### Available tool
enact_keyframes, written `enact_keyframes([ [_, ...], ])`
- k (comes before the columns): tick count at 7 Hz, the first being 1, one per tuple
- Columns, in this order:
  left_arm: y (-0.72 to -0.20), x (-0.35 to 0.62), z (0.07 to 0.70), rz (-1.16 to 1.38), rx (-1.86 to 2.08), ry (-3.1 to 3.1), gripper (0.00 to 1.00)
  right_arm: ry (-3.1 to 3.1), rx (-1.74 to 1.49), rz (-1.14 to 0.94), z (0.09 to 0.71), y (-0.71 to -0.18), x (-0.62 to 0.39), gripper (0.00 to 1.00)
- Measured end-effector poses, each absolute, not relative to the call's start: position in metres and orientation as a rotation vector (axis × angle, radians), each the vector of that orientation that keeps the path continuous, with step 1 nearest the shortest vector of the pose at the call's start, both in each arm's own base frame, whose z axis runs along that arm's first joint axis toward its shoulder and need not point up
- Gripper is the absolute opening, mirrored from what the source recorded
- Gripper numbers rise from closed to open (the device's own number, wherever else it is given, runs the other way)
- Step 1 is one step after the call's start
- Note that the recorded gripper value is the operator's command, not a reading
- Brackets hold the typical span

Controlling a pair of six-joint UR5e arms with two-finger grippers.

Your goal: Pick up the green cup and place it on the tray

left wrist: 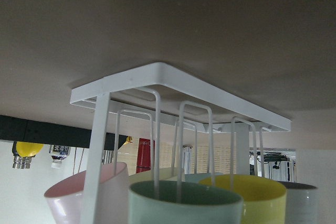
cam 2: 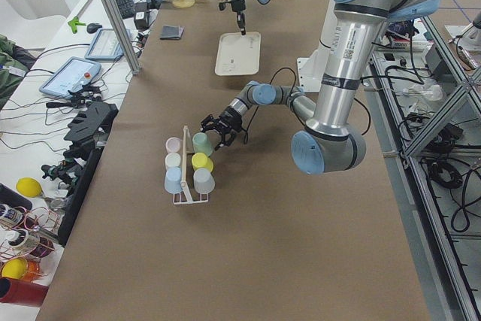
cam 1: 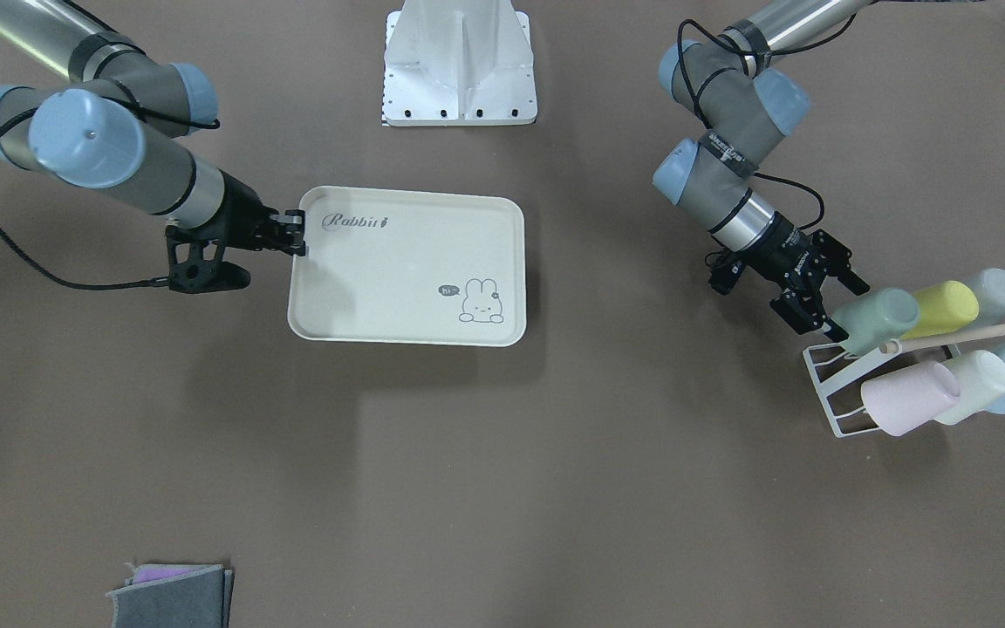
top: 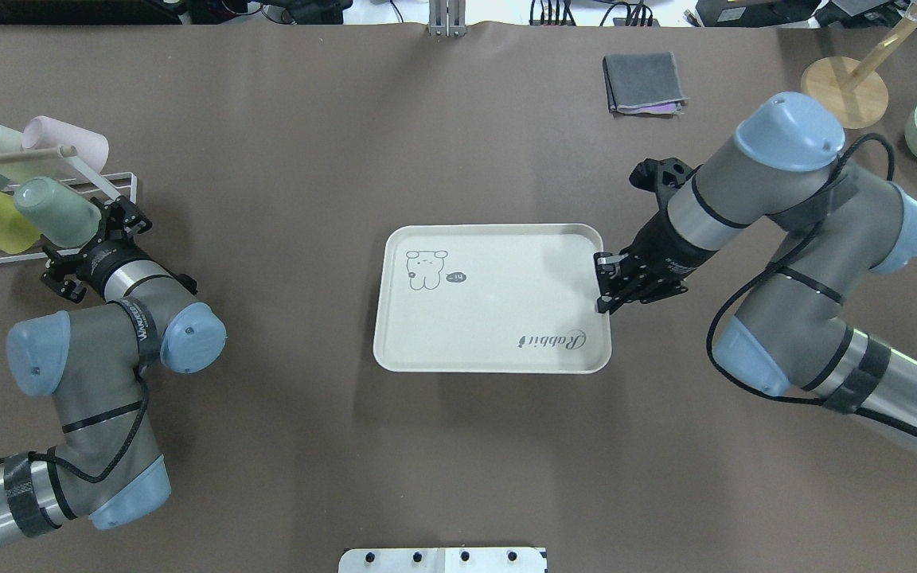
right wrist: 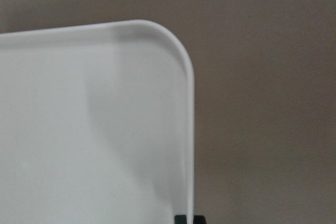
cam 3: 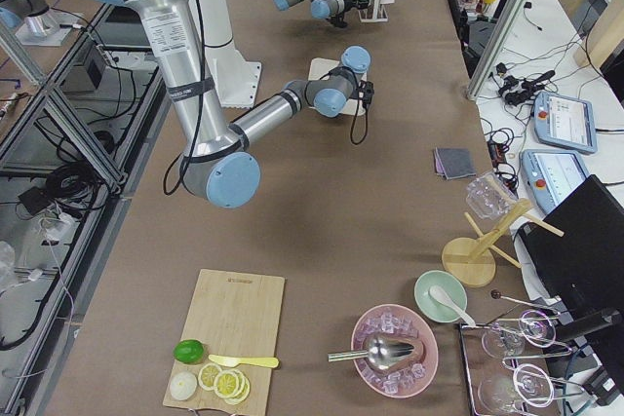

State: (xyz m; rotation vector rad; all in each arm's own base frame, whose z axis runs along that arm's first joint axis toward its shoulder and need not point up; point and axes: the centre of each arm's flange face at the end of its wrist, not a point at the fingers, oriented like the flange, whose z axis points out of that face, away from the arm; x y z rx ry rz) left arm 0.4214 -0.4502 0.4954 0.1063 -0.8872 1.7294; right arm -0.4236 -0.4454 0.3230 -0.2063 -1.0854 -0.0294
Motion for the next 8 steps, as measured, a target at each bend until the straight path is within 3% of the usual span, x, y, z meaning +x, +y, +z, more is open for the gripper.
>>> enact_keyframes([
  [3,-0.457,0.422,0.505,1.718,0.112,-0.897,0.95,-1.071,-0.124,-0.122,0.299,-0.392,-0.489,0.00],
  [8,-0.465,0.417,0.508,1.697,0.117,-0.906,0.93,-1.038,-0.068,-0.141,0.309,-0.380,-0.510,0.00],
])
